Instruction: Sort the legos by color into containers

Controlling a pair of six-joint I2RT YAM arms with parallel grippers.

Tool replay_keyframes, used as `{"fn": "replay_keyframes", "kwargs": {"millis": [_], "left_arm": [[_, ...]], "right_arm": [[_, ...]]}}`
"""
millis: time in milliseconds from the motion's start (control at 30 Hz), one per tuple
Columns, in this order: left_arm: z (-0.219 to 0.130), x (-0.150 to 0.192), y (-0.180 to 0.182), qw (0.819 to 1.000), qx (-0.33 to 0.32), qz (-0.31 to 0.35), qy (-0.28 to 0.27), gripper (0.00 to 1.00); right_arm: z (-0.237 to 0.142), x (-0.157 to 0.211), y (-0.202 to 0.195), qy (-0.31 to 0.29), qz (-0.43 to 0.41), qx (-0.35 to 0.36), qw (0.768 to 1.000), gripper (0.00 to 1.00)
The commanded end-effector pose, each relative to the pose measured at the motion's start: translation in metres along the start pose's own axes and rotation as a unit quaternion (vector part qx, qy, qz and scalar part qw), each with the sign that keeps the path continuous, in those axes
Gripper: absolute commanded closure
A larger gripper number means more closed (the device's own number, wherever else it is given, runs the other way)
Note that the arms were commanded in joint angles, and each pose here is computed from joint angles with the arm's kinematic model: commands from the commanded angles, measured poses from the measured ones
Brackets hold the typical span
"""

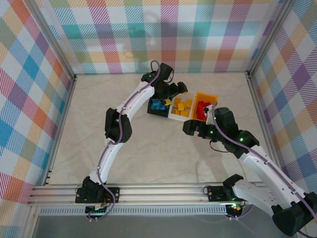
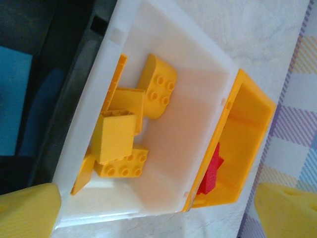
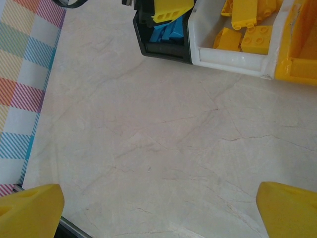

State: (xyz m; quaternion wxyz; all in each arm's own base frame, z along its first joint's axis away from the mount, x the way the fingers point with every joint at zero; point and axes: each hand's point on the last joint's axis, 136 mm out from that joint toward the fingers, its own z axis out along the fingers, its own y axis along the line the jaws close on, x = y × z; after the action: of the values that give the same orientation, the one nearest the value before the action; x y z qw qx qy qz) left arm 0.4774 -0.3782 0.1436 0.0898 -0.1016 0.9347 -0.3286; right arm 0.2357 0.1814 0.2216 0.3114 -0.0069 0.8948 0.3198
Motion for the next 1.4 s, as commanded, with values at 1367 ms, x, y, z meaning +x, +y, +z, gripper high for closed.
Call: {"fn": "replay_keyframes", "kwargs": {"millis": [1367], "left_arm": [[-0.306,0.074,0.255,0.811,-0.264,0.177,-0.491,0.0]], "right_arm": [[0.075,-0.103,-0.239,-0.171,-0.105,0.16,0.967,0.0]]}}
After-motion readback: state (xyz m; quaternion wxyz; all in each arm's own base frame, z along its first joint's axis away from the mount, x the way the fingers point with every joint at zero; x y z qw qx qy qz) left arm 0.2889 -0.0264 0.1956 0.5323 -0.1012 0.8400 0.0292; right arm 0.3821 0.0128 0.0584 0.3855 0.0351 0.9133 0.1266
